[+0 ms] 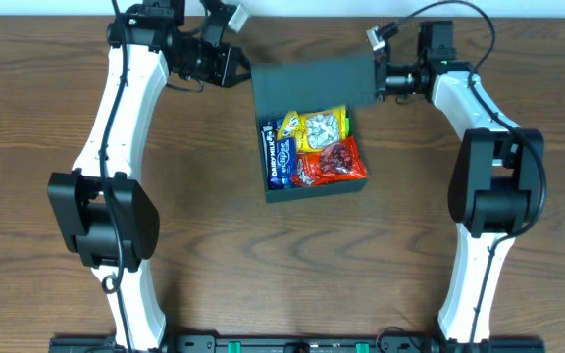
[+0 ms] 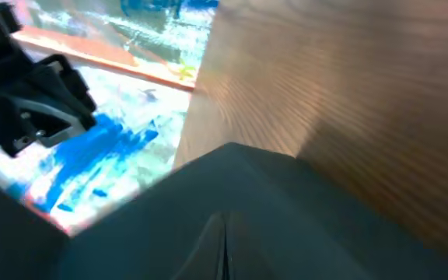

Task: Pack container
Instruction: 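Swing the lid forward with both grippers to close the box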

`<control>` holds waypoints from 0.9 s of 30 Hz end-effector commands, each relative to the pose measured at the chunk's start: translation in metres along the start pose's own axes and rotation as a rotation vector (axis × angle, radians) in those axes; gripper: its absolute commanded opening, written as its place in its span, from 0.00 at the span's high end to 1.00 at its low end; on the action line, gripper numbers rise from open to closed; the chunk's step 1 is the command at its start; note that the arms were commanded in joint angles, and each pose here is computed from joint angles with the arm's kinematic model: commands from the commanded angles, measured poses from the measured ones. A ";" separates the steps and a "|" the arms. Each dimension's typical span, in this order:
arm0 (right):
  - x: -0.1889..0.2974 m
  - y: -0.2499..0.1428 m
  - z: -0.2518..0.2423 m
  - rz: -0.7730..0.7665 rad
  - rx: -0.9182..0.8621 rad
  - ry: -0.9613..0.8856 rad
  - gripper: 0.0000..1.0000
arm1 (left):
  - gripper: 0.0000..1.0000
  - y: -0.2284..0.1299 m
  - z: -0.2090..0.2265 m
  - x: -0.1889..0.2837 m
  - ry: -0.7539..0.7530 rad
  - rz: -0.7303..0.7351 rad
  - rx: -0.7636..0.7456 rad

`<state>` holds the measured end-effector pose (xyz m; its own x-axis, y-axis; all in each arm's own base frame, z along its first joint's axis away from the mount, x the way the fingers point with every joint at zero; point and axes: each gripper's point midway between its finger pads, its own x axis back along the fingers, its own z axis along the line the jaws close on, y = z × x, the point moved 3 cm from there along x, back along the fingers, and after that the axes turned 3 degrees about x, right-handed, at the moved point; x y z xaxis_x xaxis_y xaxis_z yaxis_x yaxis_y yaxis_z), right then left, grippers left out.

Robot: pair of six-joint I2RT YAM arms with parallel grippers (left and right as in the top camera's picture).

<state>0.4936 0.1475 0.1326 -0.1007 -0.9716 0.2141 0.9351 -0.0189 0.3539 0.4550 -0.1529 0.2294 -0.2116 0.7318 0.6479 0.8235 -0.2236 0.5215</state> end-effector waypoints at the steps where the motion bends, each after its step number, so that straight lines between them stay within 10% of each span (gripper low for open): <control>1: -0.001 -0.005 0.006 0.020 0.126 -0.068 0.98 | 0.94 0.002 -0.011 0.010 0.005 -0.001 -0.098; 14: 0.034 -0.022 -0.020 0.068 0.035 -0.447 0.98 | 0.94 -0.027 -0.004 0.010 0.087 0.130 0.014; 27: 0.084 0.013 0.116 -0.110 0.347 -0.605 0.98 | 0.94 -0.045 -0.057 0.055 0.106 0.159 0.053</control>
<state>0.4682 0.1014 0.2232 -0.3850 -0.6933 0.6092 0.8156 0.0534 0.5762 0.3914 -0.1382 0.2307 -0.0466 0.6167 0.7858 0.9143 -0.2906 0.2823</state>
